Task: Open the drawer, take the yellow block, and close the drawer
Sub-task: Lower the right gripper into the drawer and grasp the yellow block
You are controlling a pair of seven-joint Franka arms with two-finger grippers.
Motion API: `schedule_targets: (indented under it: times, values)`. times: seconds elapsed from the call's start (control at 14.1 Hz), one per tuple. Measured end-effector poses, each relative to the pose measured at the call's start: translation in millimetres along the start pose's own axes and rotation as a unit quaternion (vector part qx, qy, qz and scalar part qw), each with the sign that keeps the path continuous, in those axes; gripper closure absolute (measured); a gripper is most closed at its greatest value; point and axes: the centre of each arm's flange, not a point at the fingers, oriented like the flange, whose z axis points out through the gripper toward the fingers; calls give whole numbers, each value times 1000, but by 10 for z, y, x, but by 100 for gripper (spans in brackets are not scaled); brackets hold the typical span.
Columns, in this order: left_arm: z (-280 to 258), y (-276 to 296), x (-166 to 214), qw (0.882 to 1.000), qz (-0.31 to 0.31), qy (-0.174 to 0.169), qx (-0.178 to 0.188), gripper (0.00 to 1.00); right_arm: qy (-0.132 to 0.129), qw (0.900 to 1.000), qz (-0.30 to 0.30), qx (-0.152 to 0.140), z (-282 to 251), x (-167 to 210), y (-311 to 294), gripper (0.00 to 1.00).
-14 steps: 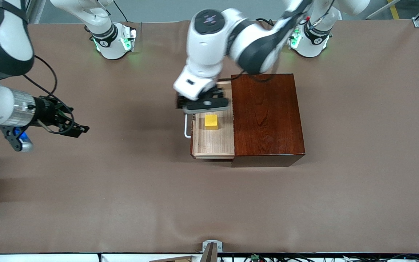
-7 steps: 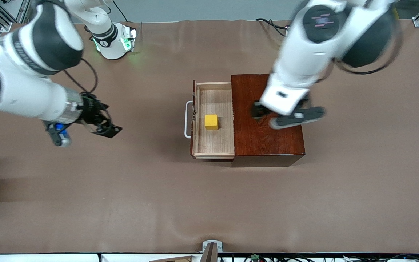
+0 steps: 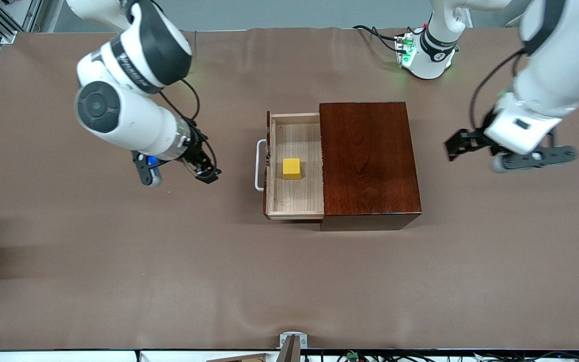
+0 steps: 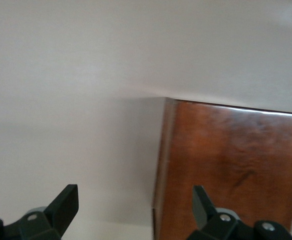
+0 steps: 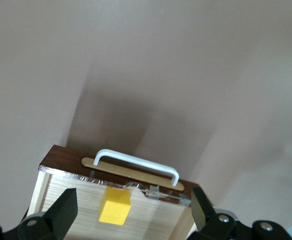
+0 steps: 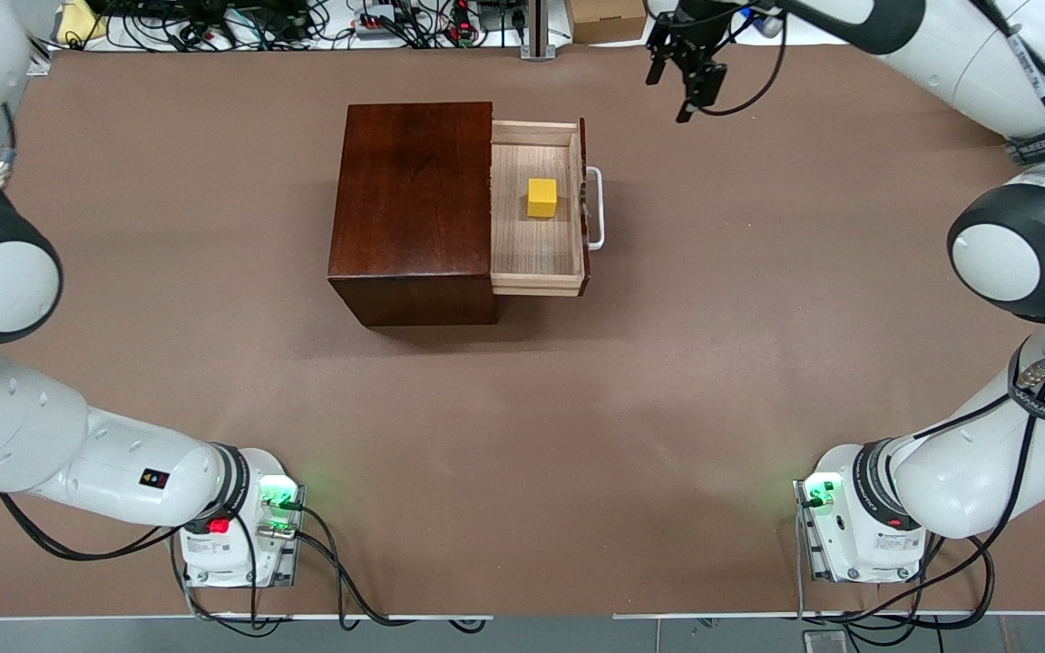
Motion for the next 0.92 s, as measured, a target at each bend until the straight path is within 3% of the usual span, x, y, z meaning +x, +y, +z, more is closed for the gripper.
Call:
schedule_targets:
  times: [0.14,0.28,0.42,0.64,0.92]
  values:
    - [-5,-355,61,1000,18,-1,0,0,8,999,29,24,136,-178,-97,0]
    - [-29,-612,102,999,34,1,0,0,34,997,47,47,369,-429,-182,0]
    - [-55,-682,103,999,39,3,0,0,52,996,55,53,677,-743,-208,0]
    - [-63,-625,86,999,44,4,0,0,55,996,50,58,987,-1112,-192,0]
    - [-59,-610,84,999,45,4,-1,0,57,996,45,57,1385,-1255,-252,0]
